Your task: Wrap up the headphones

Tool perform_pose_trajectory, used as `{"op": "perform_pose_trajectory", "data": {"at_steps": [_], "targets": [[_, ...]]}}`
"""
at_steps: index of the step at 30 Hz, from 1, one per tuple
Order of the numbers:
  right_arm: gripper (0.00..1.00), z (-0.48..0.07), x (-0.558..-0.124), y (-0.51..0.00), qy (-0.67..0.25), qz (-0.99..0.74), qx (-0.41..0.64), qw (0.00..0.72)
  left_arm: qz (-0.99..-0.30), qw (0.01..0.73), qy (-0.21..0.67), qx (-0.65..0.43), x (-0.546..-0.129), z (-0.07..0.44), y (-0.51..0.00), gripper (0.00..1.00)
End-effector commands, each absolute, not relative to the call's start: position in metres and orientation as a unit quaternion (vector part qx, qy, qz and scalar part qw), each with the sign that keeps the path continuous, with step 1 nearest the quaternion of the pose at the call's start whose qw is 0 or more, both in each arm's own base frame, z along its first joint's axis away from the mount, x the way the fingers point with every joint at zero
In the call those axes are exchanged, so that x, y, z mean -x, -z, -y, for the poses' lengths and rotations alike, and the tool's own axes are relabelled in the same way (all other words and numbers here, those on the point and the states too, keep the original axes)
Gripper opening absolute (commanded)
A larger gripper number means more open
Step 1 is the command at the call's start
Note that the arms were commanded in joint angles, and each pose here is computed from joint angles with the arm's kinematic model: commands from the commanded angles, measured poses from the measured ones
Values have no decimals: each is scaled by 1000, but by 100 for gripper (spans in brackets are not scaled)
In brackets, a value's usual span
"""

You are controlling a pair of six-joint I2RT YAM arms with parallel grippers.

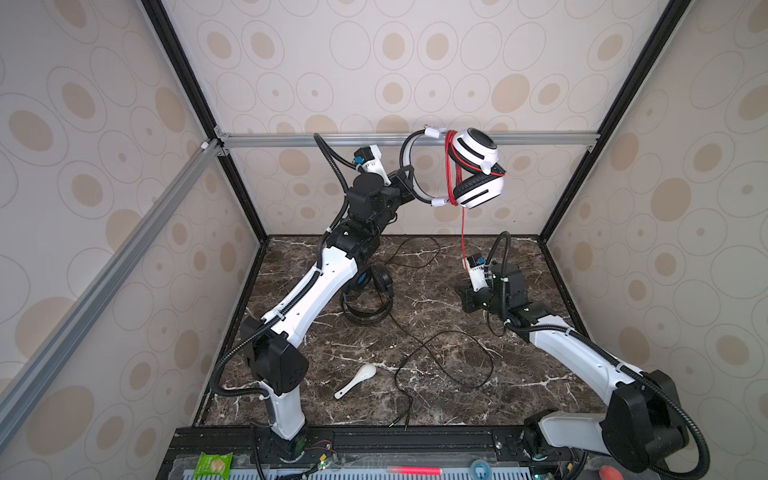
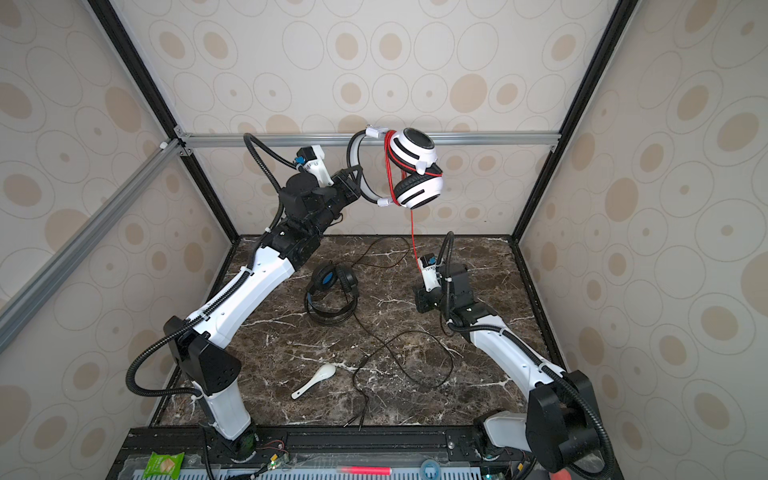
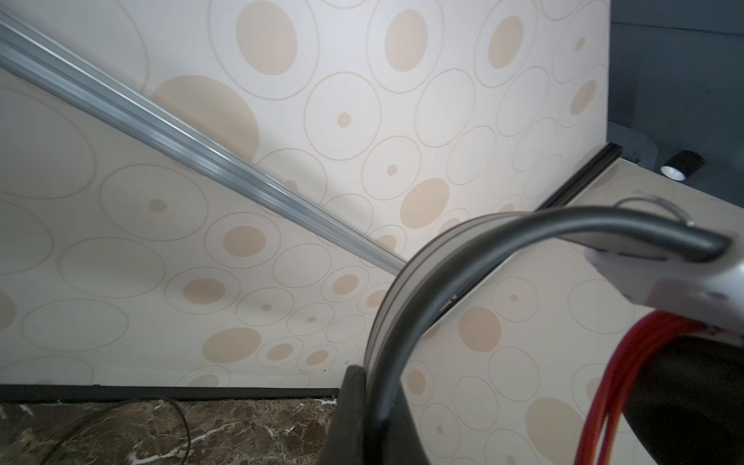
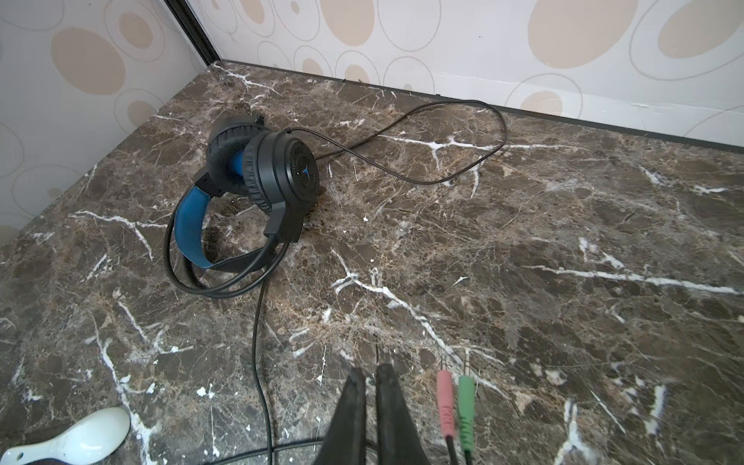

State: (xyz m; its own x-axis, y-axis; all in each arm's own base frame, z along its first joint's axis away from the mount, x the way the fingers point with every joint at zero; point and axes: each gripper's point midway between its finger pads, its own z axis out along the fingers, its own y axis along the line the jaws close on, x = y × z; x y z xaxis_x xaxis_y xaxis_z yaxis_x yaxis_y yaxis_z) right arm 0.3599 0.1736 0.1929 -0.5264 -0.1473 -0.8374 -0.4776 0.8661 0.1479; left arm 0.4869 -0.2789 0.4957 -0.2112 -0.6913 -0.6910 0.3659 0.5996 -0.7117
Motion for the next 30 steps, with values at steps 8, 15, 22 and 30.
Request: {"op": "perform_pose_trajectory", "data": {"at_steps": [8,15,22,30], "targets": [[0,-186,-333,-197,-148,-854,233,442,-636,655,347,213,-514,246,-498,0],[0,-209,-311,-213,-146,-836,291,440,-689,665,209,198,-533,237,-444,0],[0,-228,-297,-249,-138,-810,340,458,-737,654,88,147,-540,232,-387,0],[0,-221,-316,-286,-60,-793,384,469,-763,645,9,41,-512,229,-357,0]]}}
